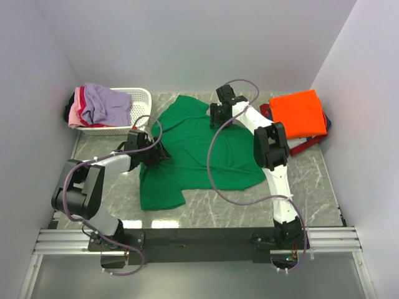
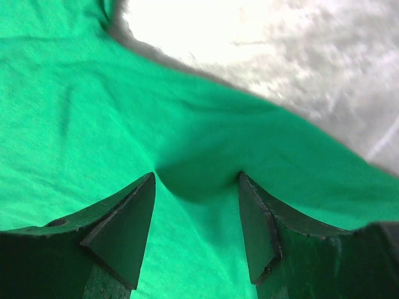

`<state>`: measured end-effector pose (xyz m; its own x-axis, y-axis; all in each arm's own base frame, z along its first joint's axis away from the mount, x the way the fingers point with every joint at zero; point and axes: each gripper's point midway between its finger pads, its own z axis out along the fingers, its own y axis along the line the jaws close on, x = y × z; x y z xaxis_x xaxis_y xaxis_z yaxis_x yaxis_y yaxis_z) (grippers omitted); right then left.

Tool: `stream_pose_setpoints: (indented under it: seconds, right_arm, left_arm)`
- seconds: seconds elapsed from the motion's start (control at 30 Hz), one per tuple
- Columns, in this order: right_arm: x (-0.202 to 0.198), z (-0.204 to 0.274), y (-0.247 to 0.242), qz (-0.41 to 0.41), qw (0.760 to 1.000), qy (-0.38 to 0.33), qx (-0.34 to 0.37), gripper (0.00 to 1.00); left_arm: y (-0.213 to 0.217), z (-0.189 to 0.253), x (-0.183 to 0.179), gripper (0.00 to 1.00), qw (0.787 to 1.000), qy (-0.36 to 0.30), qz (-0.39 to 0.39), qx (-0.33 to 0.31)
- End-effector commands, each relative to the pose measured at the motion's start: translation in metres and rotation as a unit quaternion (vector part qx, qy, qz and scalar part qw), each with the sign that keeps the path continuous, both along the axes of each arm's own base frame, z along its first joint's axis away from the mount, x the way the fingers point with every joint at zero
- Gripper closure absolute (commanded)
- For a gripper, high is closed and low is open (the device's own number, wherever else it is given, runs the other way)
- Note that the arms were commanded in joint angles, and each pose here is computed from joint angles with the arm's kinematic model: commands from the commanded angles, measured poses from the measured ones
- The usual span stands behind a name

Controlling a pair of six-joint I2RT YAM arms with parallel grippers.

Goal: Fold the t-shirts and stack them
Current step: Flatten the tshirt out

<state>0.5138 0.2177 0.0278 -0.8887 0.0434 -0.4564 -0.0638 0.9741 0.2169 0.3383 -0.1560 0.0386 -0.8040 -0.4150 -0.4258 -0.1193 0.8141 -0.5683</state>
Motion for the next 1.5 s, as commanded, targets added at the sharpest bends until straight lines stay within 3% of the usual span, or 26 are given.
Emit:
stream_pose_setpoints:
  seconds: [0.0,0.2,0.23,0.3,0.4,0.53,0.77,0.97,1.17,1.47]
  right_arm:
    - [0.011,0.010,0.015,0.013,1.000,-0.002,0.028,0.37]
    - [0.022,0.045,0.032,0.039,0.997,-0.046,0.057,0.37]
    - [0.027,0.069,0.034,0.041,0.994,-0.076,0.065,0.37]
    - [0.025,0.082,0.029,0.037,0.993,-0.095,0.059,0.37]
    - [0.018,0.147,0.013,0.019,0.984,-0.167,0.054,0.37]
    - [-0.001,0.169,-0.017,-0.014,0.981,-0.192,0.018,0.36]
    - [-0.045,0.112,-0.074,-0.068,0.988,-0.127,-0.047,0.36]
    - [-0.071,0.084,-0.100,-0.098,0.987,-0.113,-0.051,0.36]
    - [-0.075,0.053,-0.102,-0.101,0.990,-0.080,-0.051,0.36]
    - [-0.061,0.029,-0.085,-0.086,0.995,-0.041,-0.030,0.36]
  left_arm:
    - [0.005,0.008,0.001,0.28,1.000,-0.013,-0.002,0.014]
    - [0.000,0.047,0.023,0.28,0.998,-0.058,0.000,0.014]
    - [-0.003,0.055,0.024,0.28,0.998,-0.064,-0.003,0.014]
    - [-0.008,0.076,0.036,0.28,0.996,-0.089,-0.004,0.011]
    - [-0.022,0.101,0.047,0.28,0.993,-0.116,-0.015,0.010]
    - [-0.048,0.108,0.053,0.28,0.992,-0.122,-0.040,0.006]
    - [-0.089,0.090,0.068,0.28,0.991,-0.102,-0.082,-0.009]
    - [-0.116,0.085,0.091,0.28,0.989,-0.104,-0.105,0.010]
    - [-0.128,0.076,0.122,0.28,0.989,-0.102,-0.104,0.021]
    - [-0.129,0.040,0.137,0.28,0.992,-0.065,-0.107,0.023]
